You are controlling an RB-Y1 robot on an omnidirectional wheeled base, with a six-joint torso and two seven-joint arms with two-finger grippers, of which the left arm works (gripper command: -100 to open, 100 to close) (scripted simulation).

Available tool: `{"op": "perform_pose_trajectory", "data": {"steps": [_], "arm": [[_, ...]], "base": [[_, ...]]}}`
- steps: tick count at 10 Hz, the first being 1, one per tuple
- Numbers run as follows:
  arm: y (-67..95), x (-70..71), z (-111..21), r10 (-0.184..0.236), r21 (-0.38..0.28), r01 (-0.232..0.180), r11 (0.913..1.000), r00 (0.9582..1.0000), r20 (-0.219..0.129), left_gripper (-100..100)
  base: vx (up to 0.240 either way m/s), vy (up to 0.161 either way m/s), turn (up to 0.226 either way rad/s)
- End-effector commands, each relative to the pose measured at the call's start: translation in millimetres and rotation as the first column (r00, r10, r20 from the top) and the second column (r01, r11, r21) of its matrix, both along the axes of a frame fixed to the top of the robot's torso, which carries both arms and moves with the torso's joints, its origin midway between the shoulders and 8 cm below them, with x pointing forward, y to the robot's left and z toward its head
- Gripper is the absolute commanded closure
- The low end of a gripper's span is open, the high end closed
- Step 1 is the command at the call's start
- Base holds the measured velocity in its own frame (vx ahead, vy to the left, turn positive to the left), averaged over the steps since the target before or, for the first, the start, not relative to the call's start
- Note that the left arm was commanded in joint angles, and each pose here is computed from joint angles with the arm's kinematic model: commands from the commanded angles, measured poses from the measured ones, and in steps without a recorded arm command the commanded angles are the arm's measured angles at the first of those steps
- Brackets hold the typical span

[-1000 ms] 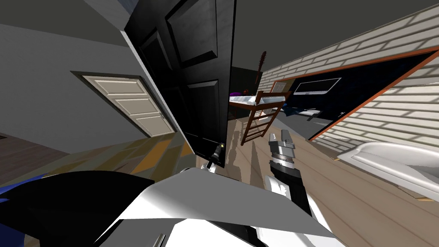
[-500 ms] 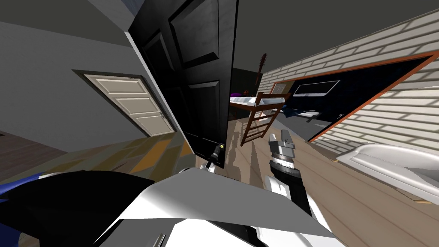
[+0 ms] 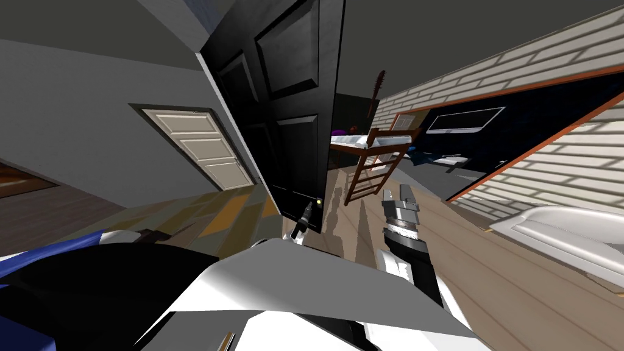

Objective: Push the door open

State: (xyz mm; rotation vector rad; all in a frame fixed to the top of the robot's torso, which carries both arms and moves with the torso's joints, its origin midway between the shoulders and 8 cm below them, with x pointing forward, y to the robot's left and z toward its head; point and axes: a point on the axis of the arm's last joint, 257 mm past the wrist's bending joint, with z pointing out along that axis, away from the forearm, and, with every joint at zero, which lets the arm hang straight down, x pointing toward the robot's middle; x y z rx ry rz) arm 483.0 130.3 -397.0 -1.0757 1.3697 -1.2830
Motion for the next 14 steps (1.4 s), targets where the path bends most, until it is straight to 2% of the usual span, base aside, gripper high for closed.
{"op": "perform_pose_trajectory", "data": {"steps": [1, 2, 4, 5, 6, 9, 11, 13, 14], "arm": [[-18.4, -2.5, 1.1, -0.011, -0.024, 0.01, 0.9997, 0.9999, -0.001, -100], [-18.4, -2.5, 1.1, -0.011, -0.024, 0.01, 0.9997, 0.9999, -0.001, -100], [-45.1, -5.5, 5.5, -0.023, -0.066, 0.023, 0.9976, 0.9997, -0.001, -100], [-38.8, -3.4, 5.2, -0.019, -0.056, 0.019, 0.9983, 0.9998, 0.0, -100], [-22.3, -2.3, 3.0, -0.011, -0.029, 0.011, 0.9995, 0.9999, 0.003, -100], [-2.8, -1.6, 1.5, 0.002, -0.002, -0.002, 1.0, 1.0, 0.009, -100], [-4.0, -2.9, 2.1, 0.007, -0.011, -0.007, 0.9999, 0.9999, 0.012, -100], [-24.5, -6.2, 5.0, 0.006, -0.053, -0.005, 0.9986, 0.9999, 0.013, -100], [-18.0, -4.3, 5.4, 0.007, -0.04, -0.007, 0.9992, 0.9999, 0.013, -100]], "base": [[-0.288, 0.043, 0.075], [-0.184, 0.036, 0.014], [-0.157, -0.026, 0.017], [-0.073, -0.037, 0.006], [0.114, 0.01, -0.018], [0.215, -0.019, -0.024], [0.249, -0.074, -0.037], [0.196, -0.093, -0.031], [0.083, -0.023, 0.022]]}}
